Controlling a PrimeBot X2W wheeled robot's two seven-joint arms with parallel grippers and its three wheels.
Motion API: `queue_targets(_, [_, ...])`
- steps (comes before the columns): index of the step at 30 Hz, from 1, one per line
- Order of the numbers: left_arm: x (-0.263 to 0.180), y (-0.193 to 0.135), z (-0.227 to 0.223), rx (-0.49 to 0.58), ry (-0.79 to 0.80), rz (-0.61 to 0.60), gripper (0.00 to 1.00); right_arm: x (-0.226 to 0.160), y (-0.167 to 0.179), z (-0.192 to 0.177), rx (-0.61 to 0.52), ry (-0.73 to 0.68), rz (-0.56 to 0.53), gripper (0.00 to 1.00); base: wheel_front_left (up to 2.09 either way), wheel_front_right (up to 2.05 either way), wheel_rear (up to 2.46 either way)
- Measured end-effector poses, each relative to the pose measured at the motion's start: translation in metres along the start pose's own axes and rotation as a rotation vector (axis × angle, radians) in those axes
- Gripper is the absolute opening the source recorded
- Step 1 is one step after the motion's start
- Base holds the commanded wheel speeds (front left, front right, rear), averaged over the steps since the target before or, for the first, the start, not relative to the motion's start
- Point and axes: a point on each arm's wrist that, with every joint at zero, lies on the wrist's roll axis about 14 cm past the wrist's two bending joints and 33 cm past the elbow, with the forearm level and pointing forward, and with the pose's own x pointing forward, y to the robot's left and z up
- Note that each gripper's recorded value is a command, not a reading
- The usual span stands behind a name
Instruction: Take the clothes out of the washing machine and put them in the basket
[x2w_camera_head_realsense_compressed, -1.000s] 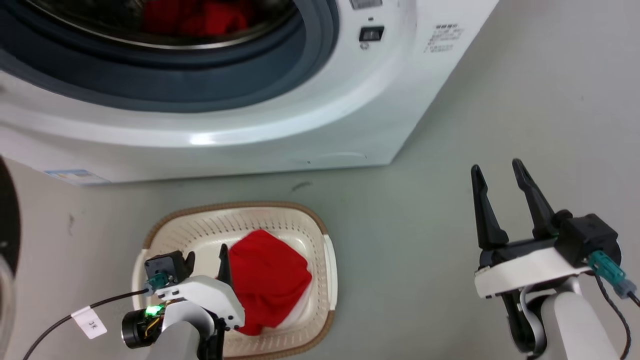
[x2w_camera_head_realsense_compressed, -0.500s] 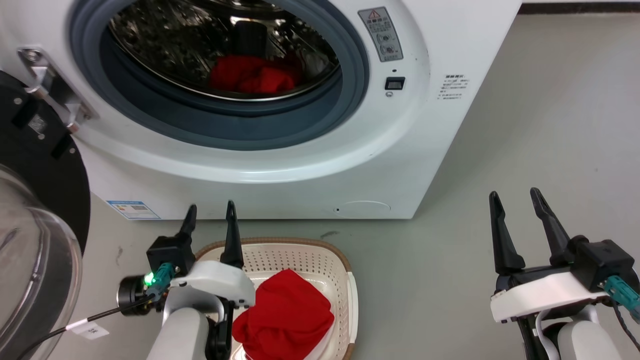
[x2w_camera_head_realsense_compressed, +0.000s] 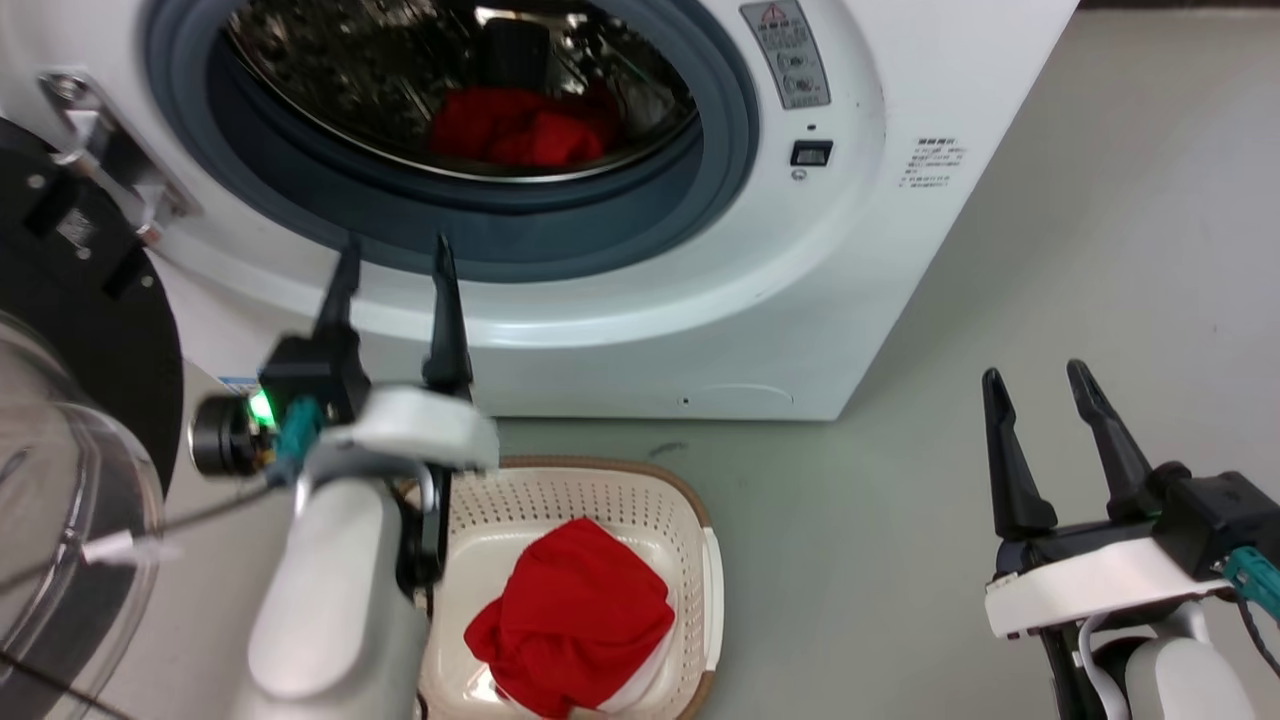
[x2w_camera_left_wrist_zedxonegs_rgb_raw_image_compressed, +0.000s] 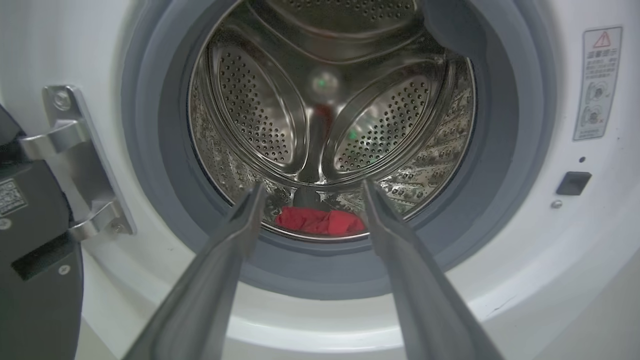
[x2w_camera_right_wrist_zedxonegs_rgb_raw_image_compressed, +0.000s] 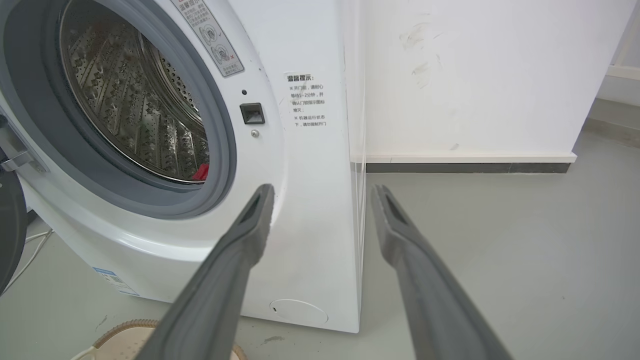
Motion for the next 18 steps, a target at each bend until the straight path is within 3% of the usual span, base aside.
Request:
queue_targets(6, [0.049,-0.001,-0.009,0.026,0.007,-0.03,1.0,0.011,-0.004,-0.013,0.004,0.03,-0.005,1.0,0.0,0.0,0.0])
queue_targets(18, [0.147,-0.009,-0.071,0.058,0.154,-0.072,1.0,0.03,-0.021,-0.057,0.03,0.102,-0.04,1.0,0.0,0.0,0.0])
